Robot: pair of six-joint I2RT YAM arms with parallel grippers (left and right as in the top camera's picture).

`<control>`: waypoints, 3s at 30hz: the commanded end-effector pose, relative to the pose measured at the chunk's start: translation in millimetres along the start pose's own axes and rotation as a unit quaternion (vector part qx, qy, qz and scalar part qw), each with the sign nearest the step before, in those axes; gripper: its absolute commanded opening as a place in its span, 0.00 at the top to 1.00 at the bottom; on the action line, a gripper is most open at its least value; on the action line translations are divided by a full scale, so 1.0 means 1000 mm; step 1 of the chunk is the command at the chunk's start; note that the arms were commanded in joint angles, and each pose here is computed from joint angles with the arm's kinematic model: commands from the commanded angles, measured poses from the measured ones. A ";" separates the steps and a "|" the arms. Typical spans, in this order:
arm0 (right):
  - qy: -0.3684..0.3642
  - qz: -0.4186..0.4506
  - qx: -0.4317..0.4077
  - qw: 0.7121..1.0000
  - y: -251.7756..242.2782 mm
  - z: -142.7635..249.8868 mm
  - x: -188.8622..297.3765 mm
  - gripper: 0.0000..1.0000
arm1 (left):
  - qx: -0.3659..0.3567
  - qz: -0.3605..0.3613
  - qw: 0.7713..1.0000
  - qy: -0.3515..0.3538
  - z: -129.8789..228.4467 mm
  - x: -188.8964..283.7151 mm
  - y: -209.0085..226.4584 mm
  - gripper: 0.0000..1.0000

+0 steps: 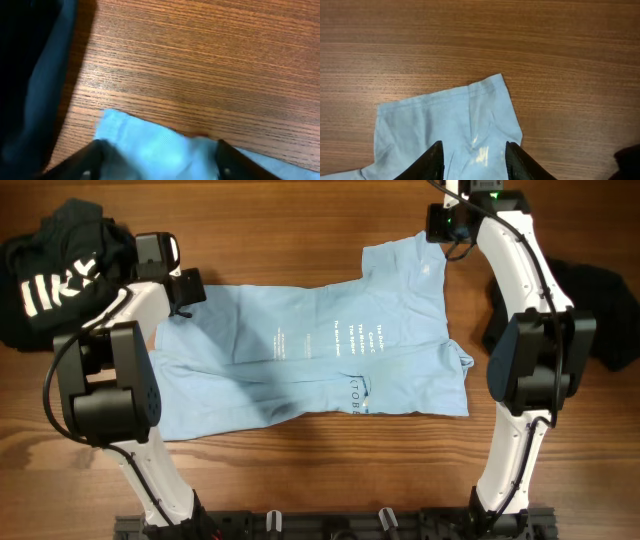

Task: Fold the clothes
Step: 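Grasp the shirt's far-left and far-right shoulders with both grippers, then fold both shoulders toward the near side with both grippers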

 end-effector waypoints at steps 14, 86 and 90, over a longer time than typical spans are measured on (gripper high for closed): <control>0.022 -0.010 0.002 1.000 -0.003 0.011 -0.033 0.69 | -0.002 -0.007 1.000 0.025 0.013 -0.014 0.003 0.96; 0.172 -0.070 -0.050 0.981 0.012 0.060 0.060 0.96 | 0.069 -0.024 0.994 0.077 0.016 0.091 0.015 0.96; 0.208 -0.065 -0.059 0.974 0.007 0.073 0.073 0.96 | 0.074 -0.028 0.992 0.096 0.023 0.104 0.017 0.96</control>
Point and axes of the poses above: each gripper's point midway between its finger pads, its own x axis back along the fingers, its own y axis along the line the jaws close on, z = x × y, the point moved 5 cm from there along x, back along the fingers, and after that the axes turned 1 degree about -x, right-handed, at the moved point
